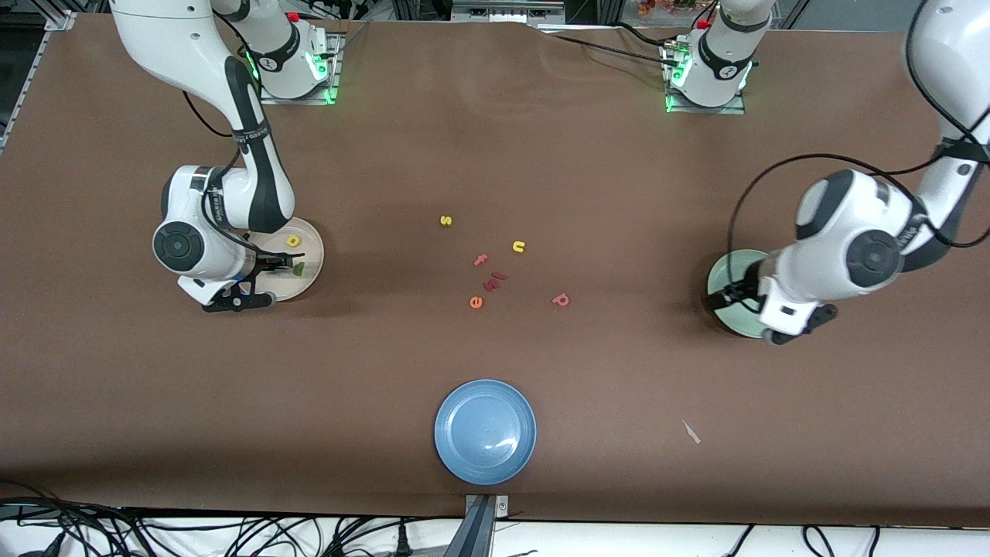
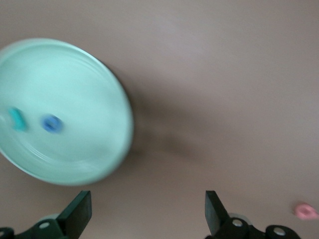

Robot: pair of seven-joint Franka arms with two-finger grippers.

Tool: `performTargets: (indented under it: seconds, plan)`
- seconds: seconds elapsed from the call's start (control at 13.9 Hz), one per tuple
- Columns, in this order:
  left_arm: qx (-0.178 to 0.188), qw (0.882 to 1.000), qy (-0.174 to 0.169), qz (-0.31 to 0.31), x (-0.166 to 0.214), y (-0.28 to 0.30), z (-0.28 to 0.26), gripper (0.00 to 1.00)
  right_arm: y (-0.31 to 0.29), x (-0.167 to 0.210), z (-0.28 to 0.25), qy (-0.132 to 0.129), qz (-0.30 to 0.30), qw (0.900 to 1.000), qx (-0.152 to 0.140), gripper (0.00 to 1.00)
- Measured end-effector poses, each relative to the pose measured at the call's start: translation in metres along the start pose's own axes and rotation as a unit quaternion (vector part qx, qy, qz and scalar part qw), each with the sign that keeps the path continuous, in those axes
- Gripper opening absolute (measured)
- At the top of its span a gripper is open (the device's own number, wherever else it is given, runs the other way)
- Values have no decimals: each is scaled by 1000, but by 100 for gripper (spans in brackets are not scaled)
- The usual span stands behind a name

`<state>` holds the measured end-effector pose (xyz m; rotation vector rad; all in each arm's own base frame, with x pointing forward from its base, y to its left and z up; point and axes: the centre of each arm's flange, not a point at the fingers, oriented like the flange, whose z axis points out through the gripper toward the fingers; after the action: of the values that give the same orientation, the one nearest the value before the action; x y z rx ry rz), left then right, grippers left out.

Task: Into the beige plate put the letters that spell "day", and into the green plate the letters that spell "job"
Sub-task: 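Reach the left gripper to pink letter while the right gripper returns to rest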

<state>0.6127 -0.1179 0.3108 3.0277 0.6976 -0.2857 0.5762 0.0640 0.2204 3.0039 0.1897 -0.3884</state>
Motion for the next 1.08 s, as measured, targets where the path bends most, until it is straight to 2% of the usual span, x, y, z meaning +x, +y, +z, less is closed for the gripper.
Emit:
performTargets:
  seconds: [0.07, 0.29, 0.58, 0.72, 0.79, 0.94, 1.08]
  plan:
    - [1, 1000, 5, 9, -22, 32, 1, 100, -3, 4, -15, -5, -3, 1000, 3, 100]
    - [-5, 999, 24, 35, -79, 111, 26, 100, -16, 15, -78, -22, -17, 999, 15, 100]
    - [25, 996, 58, 65, -104, 175, 95, 100, -31, 10, -158, -51, -35, 998, 26, 100]
    - [43, 994, 63, 78, -110, 196, 126, 100, -32, 3, -199, -64, -40, 997, 28, 100]
    - [40, 994, 62, 81, -111, 203, 137, 100, -32, -3, -220, -67, -42, 996, 29, 100]
    - [12, 994, 67, 82, -106, 212, 147, 100, -30, -20, -264, -51, -48, 997, 38, 100]
    - [2, 994, 67, 82, -105, 215, 152, 99, -23, -44, -297, -31, -55, 996, 58, 100]
